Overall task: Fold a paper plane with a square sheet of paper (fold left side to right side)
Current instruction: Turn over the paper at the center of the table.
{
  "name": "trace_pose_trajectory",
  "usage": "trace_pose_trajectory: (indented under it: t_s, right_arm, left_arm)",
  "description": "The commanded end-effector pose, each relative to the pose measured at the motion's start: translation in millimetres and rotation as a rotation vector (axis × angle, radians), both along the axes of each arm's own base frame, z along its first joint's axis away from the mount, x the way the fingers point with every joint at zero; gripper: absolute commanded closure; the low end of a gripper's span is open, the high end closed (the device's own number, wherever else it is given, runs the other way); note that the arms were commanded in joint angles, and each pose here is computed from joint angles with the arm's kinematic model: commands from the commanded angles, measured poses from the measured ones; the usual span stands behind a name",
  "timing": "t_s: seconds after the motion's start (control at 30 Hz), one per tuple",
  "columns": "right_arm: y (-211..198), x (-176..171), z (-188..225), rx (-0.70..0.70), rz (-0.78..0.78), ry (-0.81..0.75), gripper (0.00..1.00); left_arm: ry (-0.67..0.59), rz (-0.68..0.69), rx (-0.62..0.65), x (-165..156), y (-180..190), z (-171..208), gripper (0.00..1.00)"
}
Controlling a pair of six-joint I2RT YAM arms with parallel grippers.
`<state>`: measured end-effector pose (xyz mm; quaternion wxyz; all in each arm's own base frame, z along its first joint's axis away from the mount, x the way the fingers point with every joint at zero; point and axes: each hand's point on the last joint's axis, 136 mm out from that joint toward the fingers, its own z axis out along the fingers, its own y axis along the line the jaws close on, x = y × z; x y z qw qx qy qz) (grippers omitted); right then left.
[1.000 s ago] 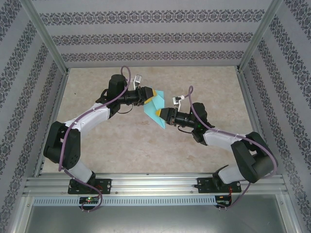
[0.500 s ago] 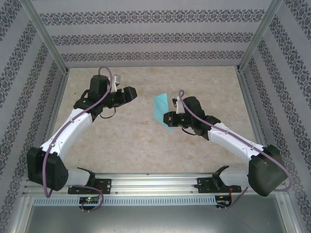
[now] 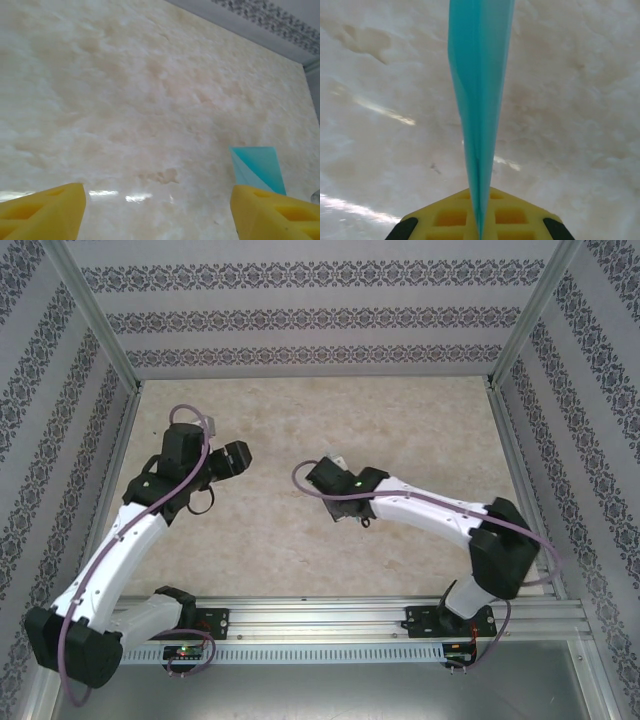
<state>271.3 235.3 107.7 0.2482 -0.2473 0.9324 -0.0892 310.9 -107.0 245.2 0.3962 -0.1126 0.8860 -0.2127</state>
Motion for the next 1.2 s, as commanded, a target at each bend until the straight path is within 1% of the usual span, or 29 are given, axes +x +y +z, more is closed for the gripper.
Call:
trace_pose_trajectory:
  t_s: [0.0,0.17,0.3,0.4,0.47,0.5,0.53,0.57,0.63,0.7,0.77,0.87,0.93,1.0,1.07,1.17]
  right_arm:
    - [-22.9,7.4,6.8,-0.304,0.013,-0.085,1.0]
    - [-4.6,14.6,-9.6,-0.515,0.066,-0.119,1.0]
    - [9.4,17.7,-33.1,-0.627,0.101,-0.108,0.97]
    - [21.2,17.1,-47.0,-0.678,0.119,-0.106,0.9]
    - [33.5,12.6,-52.5,-0.656,0.136,-0.097,0.81]
    - [40.0,9.1,-54.2,-0.631,0.149,-0.088,0.76]
    - [47.5,4.3,-55.9,-0.589,0.16,-0.075,0.68]
    - [54.8,-2.0,-57.6,-0.54,0.174,-0.055,0.61]
    - [63.9,-13.2,-58.3,-0.432,0.184,-0.014,0.5]
    - [68.0,-26.3,-56.2,-0.313,0.189,0.031,0.44]
    - [73.0,-37.5,-45.0,-0.172,0.189,0.05,0.37]
    - [75.0,-47.3,-21.6,0.006,0.191,0.039,0.26]
    - [70.3,-45.7,-3.5,0.103,0.17,0.017,0.2]
    - [59.8,-39.8,12.7,0.181,0.139,-0.01,0.18]
    - [47.8,-31.7,29.1,0.263,0.109,-0.051,0.14]
    - [30.4,-20.9,50.0,0.382,0.073,-0.122,0.11]
  left_arm:
    - [-0.036,0.151,0.101,-7.4,37.8,3.0,0.21]
    - [-0.058,0.224,0.115,-16.5,53.3,6.3,0.19]
    - [-0.06,0.231,0.113,-17.9,54.5,5.2,0.18]
    - [-0.056,0.227,0.113,-16.4,53.5,4.1,0.17]
    - [-0.049,0.218,0.111,-15.3,51.4,2.9,0.16]
    - [-0.045,0.214,0.11,-14.3,50.2,1.9,0.16]
    - [-0.042,0.208,0.107,-13.4,49.1,0.9,0.16]
    - [-0.035,0.204,0.104,-12.5,47.5,-1.1,0.16]
    - [-0.027,0.194,0.098,-10.6,44.7,-4.1,0.16]
    - [-0.012,0.181,0.093,-8.7,41.1,-9.7,0.15]
    - [0.01,0.154,0.08,-5.5,34.7,-17.4,0.15]
    - [0.045,0.086,0.027,2.1,16.1,-32.7,0.15]
    - [0.067,0.017,-0.038,8.0,-3.0,-43.4,0.15]
    - [0.089,-0.066,-0.126,13.6,-26.5,-54.5,0.16]
    - [0.115,-0.149,-0.232,19.3,-52.1,-68.1,0.2]
    - [0.164,-0.24,-0.342,23.1,-84.2,-87.7,0.25]
